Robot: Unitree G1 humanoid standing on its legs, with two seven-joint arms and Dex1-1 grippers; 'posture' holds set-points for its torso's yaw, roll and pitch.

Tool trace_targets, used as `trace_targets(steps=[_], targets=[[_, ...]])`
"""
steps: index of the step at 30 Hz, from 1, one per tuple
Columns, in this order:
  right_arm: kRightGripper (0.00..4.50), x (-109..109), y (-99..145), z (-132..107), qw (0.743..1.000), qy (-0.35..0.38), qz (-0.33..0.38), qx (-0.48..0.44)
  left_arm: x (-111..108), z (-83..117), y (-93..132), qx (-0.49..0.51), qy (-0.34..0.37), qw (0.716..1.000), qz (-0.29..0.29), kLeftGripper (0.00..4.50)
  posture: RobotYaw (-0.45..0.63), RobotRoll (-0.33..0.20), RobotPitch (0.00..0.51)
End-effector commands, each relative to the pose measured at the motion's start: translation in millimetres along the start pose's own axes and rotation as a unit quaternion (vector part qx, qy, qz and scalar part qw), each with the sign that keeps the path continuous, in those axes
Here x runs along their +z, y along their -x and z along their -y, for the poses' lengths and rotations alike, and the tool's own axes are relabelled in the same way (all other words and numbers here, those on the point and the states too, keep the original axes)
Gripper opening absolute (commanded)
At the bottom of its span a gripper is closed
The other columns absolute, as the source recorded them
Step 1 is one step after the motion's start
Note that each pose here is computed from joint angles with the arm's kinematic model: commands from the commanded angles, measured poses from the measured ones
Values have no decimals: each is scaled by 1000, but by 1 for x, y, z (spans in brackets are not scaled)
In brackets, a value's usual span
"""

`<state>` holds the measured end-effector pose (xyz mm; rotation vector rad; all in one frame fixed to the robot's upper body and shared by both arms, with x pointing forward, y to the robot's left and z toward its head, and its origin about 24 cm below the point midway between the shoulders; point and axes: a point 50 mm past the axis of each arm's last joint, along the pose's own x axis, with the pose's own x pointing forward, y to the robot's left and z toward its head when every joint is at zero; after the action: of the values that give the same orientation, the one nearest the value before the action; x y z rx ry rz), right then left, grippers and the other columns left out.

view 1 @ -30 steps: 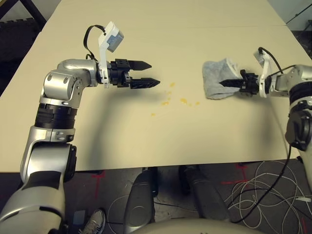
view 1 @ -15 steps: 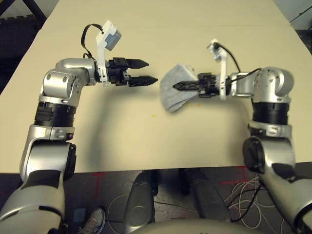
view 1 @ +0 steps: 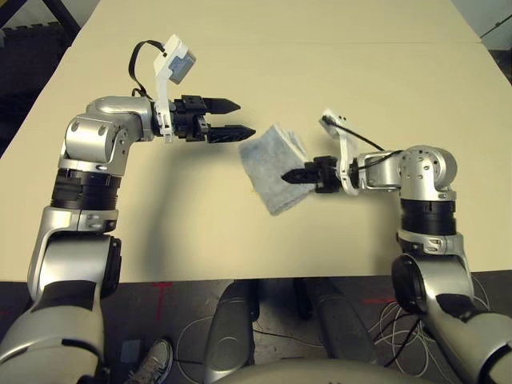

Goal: Wipe the water off the table with a rag.

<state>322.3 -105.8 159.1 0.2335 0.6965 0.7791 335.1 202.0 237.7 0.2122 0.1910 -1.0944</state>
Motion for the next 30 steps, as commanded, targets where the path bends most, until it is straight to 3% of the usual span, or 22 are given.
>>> trace_targets(steps=[1,9,15,22,30], targets=[[9,7,15,34,993,-1,27,-118,-1,2,0,-4,0,1000,2,4500,-16,0,283],[9,41,50,60,978,18,75,-192,-1,2,-3,-9,0,1000,2,4500,-23,0,284],[9,51,70,66,974,45,69,-212,0,2,-4,-11,-1,1000,3,4500,-24,0,281],[9,29,74,37,987,87,-29,-132,-2,2,-5,-13,-2,1000,2,4500,-37,0,277],[9,-8,54,2,991,93,-87,-32,0,2,-9,-18,-2,1000,6,4500,-41,0,281]])
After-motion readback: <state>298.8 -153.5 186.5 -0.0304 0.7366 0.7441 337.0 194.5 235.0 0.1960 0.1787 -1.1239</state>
